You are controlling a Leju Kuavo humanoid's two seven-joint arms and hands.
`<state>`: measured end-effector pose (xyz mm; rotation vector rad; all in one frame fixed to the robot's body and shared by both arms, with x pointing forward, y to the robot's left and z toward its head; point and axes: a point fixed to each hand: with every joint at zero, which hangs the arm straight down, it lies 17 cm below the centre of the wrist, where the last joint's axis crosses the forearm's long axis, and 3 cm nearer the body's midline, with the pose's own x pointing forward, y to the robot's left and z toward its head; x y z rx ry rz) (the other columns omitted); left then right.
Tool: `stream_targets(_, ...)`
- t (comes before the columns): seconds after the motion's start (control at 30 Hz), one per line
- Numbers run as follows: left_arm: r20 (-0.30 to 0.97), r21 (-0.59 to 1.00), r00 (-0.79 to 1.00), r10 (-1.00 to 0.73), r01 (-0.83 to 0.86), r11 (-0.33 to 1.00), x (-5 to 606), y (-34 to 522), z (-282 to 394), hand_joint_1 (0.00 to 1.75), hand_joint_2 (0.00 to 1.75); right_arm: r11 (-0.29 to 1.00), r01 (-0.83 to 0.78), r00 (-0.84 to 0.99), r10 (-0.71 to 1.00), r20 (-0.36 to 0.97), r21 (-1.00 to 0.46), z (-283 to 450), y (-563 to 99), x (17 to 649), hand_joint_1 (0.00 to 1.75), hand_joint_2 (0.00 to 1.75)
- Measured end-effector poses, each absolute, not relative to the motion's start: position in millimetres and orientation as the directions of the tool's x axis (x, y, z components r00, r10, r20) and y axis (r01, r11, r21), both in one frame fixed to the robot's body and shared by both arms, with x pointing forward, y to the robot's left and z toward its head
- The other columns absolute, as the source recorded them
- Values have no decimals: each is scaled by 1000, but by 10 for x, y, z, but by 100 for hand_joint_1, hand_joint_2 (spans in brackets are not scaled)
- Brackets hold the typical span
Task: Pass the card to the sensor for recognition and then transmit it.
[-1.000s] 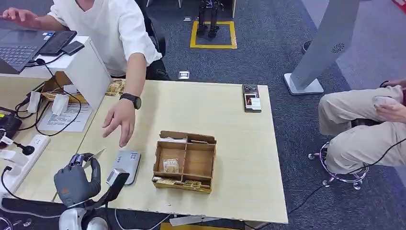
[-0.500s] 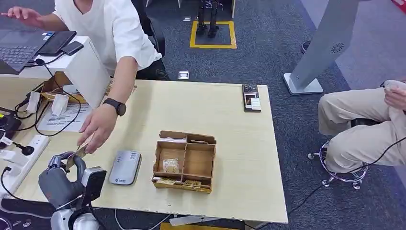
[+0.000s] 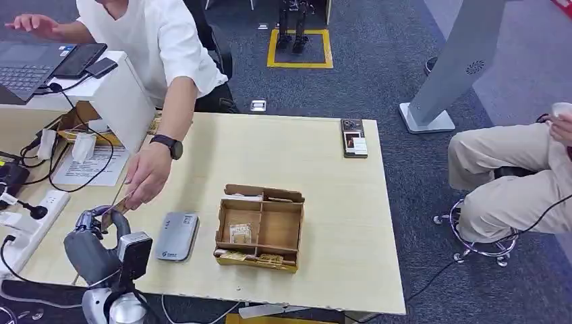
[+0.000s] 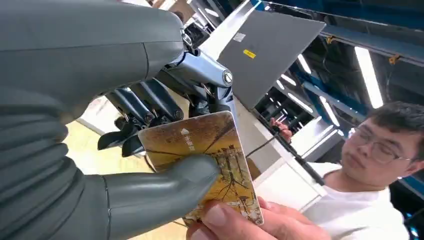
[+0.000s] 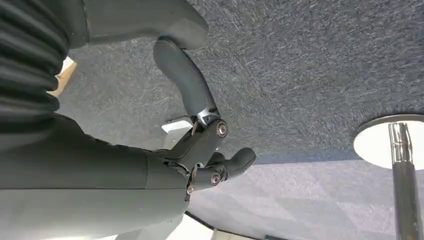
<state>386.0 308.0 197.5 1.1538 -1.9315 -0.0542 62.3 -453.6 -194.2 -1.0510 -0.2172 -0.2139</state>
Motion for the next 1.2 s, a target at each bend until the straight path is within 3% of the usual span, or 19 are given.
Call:
stream_targets(0.07,651,421,-216,-727,-695,583,3873,3036,2005,175,175,479,280,957,-72,280,-832,-1940,-4532,621,0,175)
stream_targets(0.1,654,415,-225,-723,-692,591,3882,3008,2021,115,175,479,281,957,-73,281,-832,-1939,-4527,622,0,175)
stream_targets(0.13,655,410,-232,-719,-690,596,3889,2986,2033,24,175,480,281,957,-72,281,-831,-1939,-4519,624,0,175)
stream_targets(0.17,656,407,-239,-717,-688,601,3896,2962,2046,3,175,480,281,957,-72,281,-831,-1938,-4513,624,0,175)
stream_targets(1.2,613,299,-444,-654,-635,712,3897,2418,2428,0,175,474,280,956,-62,285,-835,-1917,-4531,630,0,175)
